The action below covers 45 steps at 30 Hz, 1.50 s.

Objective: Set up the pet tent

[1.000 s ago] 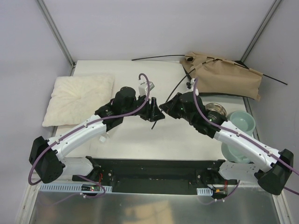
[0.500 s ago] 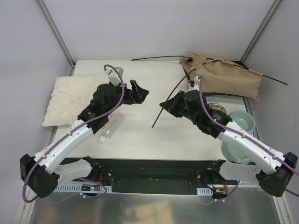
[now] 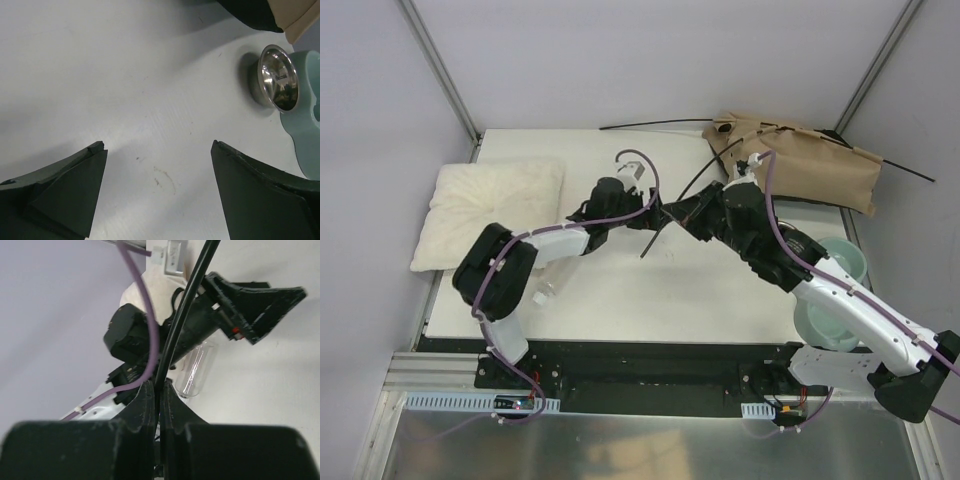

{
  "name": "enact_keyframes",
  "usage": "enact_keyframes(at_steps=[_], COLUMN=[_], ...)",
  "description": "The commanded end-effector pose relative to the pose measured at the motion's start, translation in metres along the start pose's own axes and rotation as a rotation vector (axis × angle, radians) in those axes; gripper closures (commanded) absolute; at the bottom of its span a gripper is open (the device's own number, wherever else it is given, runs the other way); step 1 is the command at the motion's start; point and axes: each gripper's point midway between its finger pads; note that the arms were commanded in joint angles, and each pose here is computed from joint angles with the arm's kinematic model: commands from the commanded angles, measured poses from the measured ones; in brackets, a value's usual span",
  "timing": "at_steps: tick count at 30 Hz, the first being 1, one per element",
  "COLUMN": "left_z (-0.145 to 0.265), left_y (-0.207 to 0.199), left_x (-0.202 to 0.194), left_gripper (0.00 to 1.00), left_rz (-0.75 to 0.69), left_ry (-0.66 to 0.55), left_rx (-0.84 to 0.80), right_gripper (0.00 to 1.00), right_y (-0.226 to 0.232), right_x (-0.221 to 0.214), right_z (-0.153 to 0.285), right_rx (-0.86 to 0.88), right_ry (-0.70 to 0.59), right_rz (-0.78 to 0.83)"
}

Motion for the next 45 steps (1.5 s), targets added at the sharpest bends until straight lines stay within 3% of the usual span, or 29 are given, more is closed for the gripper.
enact_keyframes(at_steps=[1, 9, 20, 31, 39, 45], left_z=[-0.029, -0.073, -0.104, -0.124, -0.134, -0.137], left_y=[-0.081, -0.124, -0.148, -0.155, -0.161, -0.17], left_x=[0.055, 0.06, 0.051, 0.046, 0.031, 0.042], left_gripper=[0.13, 0.2, 0.26, 0.46, 0.48, 0.56], left_rz=[-0.112, -0.207, -0.274, -0.314, -0.331, -0.341], left_ry=[-0.217, -0.395, -0.487, -0.494, -0.454, -0.49], left_rx=[-0.291, -0.454, -0.499, -0.5, -0.513, -0.504], right_gripper=[1.0, 1.0, 1.0, 1.0, 1.0, 1.0], right_y=[0.035, 0.034, 0.026, 0.021, 0.019, 0.017], right_x=[0.035, 0.036, 0.04, 0.041, 0.042, 0.04], right_z=[0.02, 0.017, 0.014, 0.018, 0.02, 0.022], right_rx=[0.107, 0.104, 0.089, 0.091, 0.091, 0.086], right_ry=[-0.106, -0.095, -0.083, -0.082, -0.08, -0.075], right_rz=[-0.032, -0.061, -0.083, -0.098, -0.098, -0.099])
Point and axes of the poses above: each gripper's point midway between its finger pads, its own z axis back along the fingers, its own y axis along the line the jaws close on, x = y × z, and after that the axes turned 5 degrees about z, right-handed
